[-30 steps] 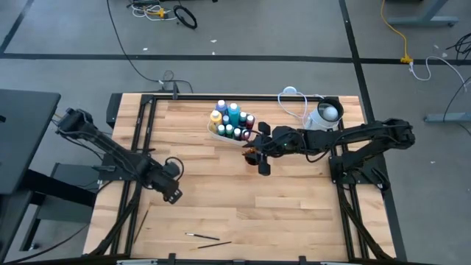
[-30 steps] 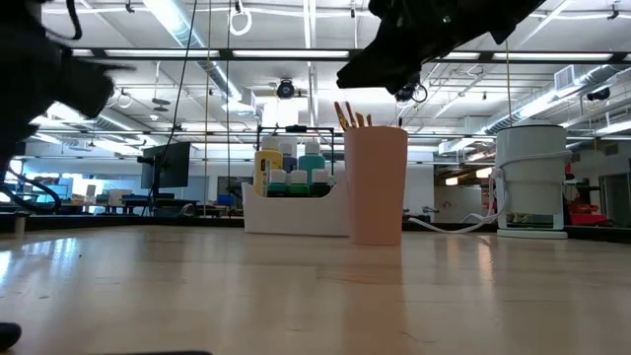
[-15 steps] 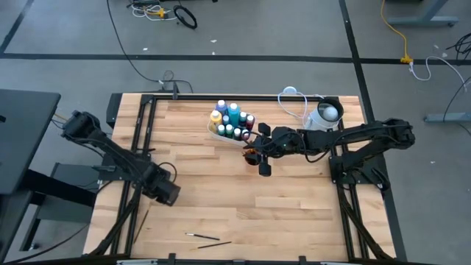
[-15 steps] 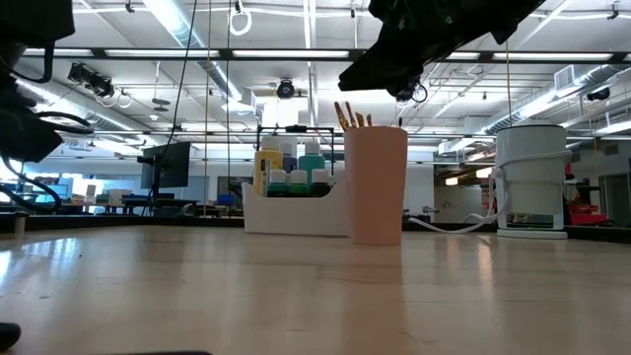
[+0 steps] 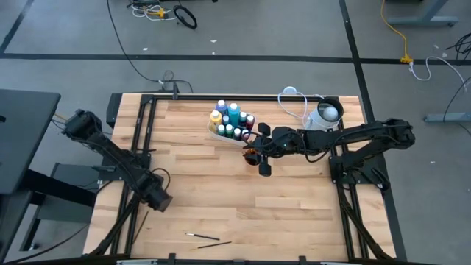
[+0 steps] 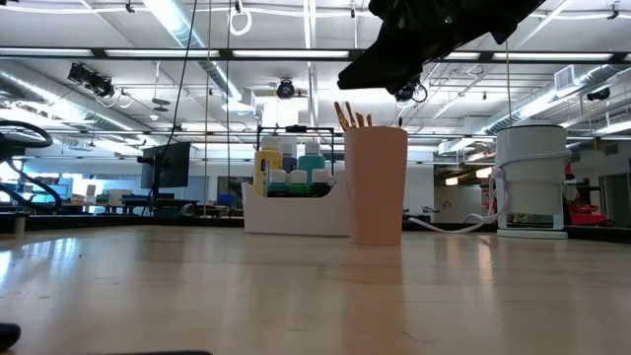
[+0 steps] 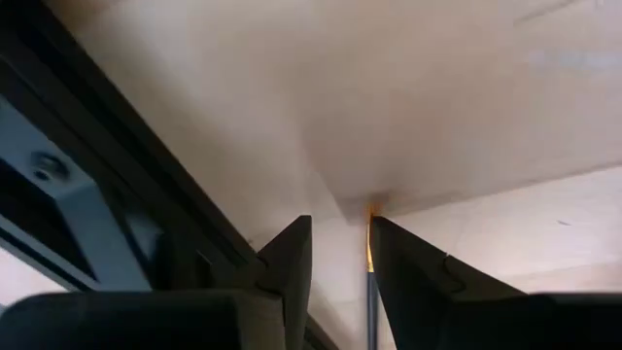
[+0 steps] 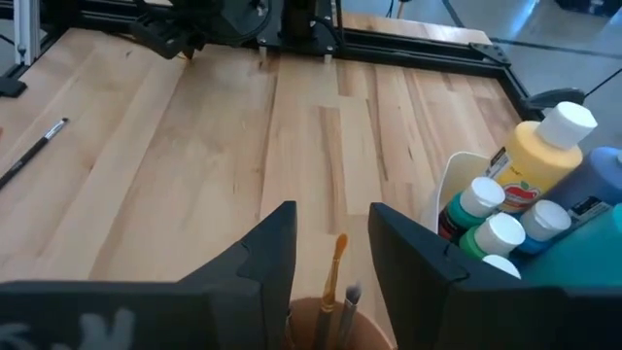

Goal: Pick & Place Paint Supplies
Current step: Put the black paint brush into the orange cup

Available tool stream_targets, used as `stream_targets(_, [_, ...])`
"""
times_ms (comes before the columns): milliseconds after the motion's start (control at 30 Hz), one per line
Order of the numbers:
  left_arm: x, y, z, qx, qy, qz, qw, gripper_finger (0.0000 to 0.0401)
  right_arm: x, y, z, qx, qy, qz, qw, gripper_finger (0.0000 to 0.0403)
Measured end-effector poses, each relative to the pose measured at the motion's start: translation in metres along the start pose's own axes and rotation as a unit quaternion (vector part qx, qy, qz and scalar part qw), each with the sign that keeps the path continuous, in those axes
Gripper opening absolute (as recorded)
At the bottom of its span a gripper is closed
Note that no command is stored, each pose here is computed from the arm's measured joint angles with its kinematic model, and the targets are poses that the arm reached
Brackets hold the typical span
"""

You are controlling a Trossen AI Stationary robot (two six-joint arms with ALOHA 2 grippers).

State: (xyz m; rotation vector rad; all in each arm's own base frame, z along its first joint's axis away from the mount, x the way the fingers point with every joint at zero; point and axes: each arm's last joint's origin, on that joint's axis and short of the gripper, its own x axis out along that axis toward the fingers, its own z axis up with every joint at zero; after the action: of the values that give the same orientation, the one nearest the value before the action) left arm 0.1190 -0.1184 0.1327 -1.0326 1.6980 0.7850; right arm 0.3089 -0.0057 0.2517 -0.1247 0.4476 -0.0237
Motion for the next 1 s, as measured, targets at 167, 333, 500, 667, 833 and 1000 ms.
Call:
stream_targets(167, [0.002, -0.003, -0.006, 0.014, 0.003, -0.017, 1.000, 0.0115, 0.000, 0.000, 0.001, -0.012, -0.003, 0.000, 1.000, 0.0135])
stream_targets(333, [0.002, -0.003, -0.007, 0.008, -0.016, -0.028, 0.999, 0.0115, 0.000, 0.000, 0.003, -0.026, -0.014, -0.002, 1.000, 0.0135])
stream_targets(500, [0.003, -0.005, -0.008, 0.049, -0.036, -0.042, 0.997, 0.0105, 0.000, -0.001, 0.005, -0.029, -0.027, -0.004, 0.999, 0.0135])
stream_targets(667, [0.006, -0.003, -0.013, 0.088, -0.041, -0.036, 0.995, 0.0059, 0.000, -0.001, 0.005, -0.038, -0.027, -0.004, 0.999, 0.0135])
stream_targets(833, [0.010, 0.001, -0.015, 0.105, -0.066, -0.037, 0.992, 0.0008, 0.000, -0.001, 0.006, -0.038, -0.029, -0.005, 0.999, 0.0135])
stream_targets(1000, [0.009, 0.000, -0.015, 0.108, -0.088, -0.045, 0.989, 0.0006, 0.000, -0.001, 0.006, -0.038, -0.032, -0.005, 0.999, 0.0135])
